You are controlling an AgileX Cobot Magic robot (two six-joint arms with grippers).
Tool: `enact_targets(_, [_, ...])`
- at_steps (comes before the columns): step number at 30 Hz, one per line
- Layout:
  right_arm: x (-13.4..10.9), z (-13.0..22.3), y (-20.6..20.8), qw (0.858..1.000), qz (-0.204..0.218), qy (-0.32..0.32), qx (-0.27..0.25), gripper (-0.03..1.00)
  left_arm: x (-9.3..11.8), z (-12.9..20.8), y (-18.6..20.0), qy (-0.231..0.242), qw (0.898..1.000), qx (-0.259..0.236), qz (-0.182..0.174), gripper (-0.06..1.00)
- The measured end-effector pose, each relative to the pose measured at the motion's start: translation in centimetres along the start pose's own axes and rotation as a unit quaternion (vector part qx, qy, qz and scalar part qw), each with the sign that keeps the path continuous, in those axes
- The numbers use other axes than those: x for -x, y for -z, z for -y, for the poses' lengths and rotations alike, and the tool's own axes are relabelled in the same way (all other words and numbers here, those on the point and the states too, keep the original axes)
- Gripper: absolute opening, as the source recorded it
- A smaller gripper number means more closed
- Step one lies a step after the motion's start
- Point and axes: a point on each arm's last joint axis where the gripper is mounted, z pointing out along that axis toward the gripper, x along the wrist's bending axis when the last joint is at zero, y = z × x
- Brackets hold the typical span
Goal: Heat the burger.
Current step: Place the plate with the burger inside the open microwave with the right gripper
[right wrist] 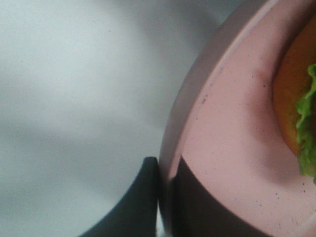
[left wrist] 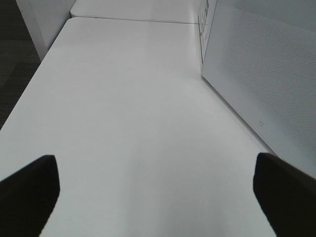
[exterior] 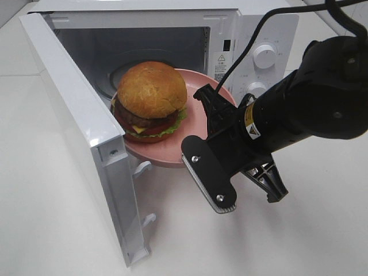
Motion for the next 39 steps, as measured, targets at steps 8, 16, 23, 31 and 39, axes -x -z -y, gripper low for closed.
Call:
enact_targets(8, [0.8,0.1,-1.1,1.000,-0.014,0.017,0.006,0.04,0.0,0.0,0.0,0.000,1.000,0.000,0.000,0.99])
enact_targets(16, [2.3,0.3,-2.1,1.000,-0.028,0.014,-0.003,0.04,0.0,0.0,0.0,0.000,1.000,0.000,0.000,0.99])
enact_targets(23, [3.5,0.5,-2.6,0.999,-0.030,0.011,-0.008,0.04,0.0,0.0,0.0,0.000,1.000,0.000,0.000,0.99])
enact_targets(31, [5.9,0.5,-3.6,0.999,-0.030,0.020,-0.015,0.04,0.0,0.0,0.0,0.000,1.000,0.000,0.000,0.99])
enact_targets(39, [7.1,0.6,-4.8,0.998,-0.050,0.016,-0.023,0.04,0.0,0.0,0.0,0.000,1.000,0.000,0.000,0.99])
